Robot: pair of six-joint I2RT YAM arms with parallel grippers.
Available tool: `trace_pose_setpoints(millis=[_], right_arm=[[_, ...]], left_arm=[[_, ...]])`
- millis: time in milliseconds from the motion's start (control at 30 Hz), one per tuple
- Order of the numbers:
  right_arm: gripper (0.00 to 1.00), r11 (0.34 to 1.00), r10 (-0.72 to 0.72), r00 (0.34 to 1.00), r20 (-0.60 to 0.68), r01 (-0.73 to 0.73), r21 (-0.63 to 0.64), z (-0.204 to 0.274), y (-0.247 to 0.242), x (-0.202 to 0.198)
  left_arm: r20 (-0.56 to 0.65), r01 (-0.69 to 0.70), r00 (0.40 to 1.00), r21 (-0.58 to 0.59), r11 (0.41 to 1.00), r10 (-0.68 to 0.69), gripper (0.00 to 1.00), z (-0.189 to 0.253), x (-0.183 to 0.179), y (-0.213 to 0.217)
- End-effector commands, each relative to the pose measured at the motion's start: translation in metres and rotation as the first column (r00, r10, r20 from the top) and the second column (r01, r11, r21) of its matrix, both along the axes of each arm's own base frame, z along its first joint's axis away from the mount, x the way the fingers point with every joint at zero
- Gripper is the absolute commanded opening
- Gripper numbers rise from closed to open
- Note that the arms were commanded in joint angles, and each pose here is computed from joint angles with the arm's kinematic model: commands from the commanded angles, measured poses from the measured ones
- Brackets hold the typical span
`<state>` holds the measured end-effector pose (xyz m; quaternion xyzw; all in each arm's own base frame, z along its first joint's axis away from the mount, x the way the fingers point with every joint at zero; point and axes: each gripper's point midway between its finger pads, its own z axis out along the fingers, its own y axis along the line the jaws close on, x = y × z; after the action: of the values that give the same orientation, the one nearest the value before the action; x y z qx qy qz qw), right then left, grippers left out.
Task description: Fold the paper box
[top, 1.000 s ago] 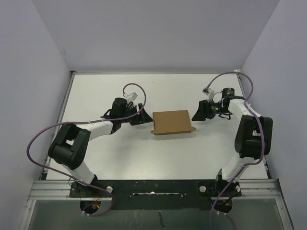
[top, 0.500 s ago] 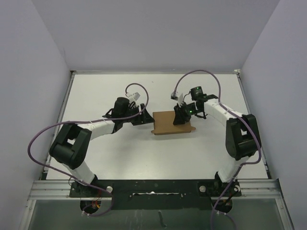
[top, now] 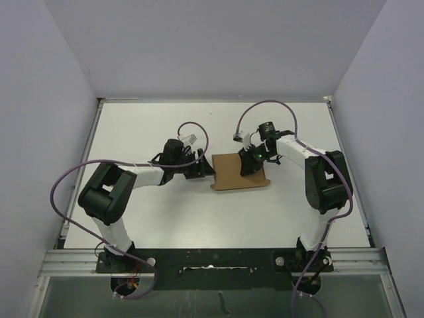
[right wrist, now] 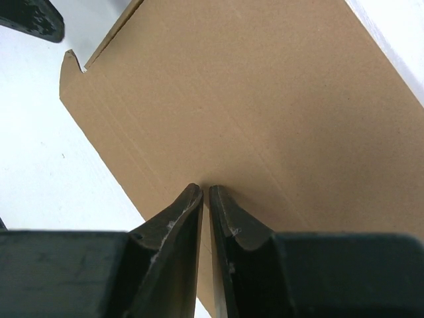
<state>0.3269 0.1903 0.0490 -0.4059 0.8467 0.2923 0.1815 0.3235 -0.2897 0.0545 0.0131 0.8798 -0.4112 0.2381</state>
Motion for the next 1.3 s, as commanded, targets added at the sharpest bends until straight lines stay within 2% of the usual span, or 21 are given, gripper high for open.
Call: trace_pose_setpoints(millis=[0, 133, 267, 733, 867, 1033, 1200, 1267], right_arm=[[0.15, 0.999, 0.004, 1.000, 0.007, -0.004, -0.037, -0.005, -0.005, 0.005], [0.16, 1.000, 0.001, 1.000, -0.002, -0.001, 0.012, 0.002, -0.003, 0.005], [0.17, 0.999, -0.007, 1.000, -0.021, 0.008, 0.044, 0.004, -0.003, 0.004], [0.22, 0.984, -0.039, 0.998, -0.053, 0.047, 0.174, 0.026, -0.008, 0.007], [0.31, 0.966, -0.059, 0.998, -0.022, 0.063, 0.251, 0.052, -0.016, 0.011], [0.43, 0.937, -0.161, 0.987, 0.004, 0.151, 0.316, 0.073, -0.046, 0.021], [0.58, 0.917, -0.290, 0.956, -0.050, 0.292, 0.273, 0.054, -0.079, 0.030], [0.59, 0.916, -0.309, 0.946, -0.097, 0.324, 0.236, 0.038, -0.085, 0.029]], left_arm=[[0.028, -0.015, 0.999, -0.056, 0.998, 0.016, 0.63, 0.001, 0.011, -0.014], [0.010, -0.029, 0.999, -0.075, 0.997, 0.030, 0.66, -0.006, 0.012, -0.018], [0.019, -0.019, 1.000, -0.047, 0.999, 0.020, 0.67, -0.009, 0.015, -0.026], [-0.083, 0.020, 0.997, 0.259, 0.966, 0.001, 0.64, -0.071, 0.006, -0.008], [-0.091, 0.024, 0.996, 0.296, 0.955, 0.003, 0.63, -0.079, 0.005, -0.002], [-0.096, 0.030, 0.995, 0.309, 0.951, -0.001, 0.63, -0.083, 0.006, -0.001], [-0.088, 0.035, 0.996, 0.294, 0.955, -0.009, 0.63, -0.077, 0.008, -0.005], [-0.084, 0.039, 0.996, 0.285, 0.958, -0.016, 0.63, -0.073, 0.009, -0.007]])
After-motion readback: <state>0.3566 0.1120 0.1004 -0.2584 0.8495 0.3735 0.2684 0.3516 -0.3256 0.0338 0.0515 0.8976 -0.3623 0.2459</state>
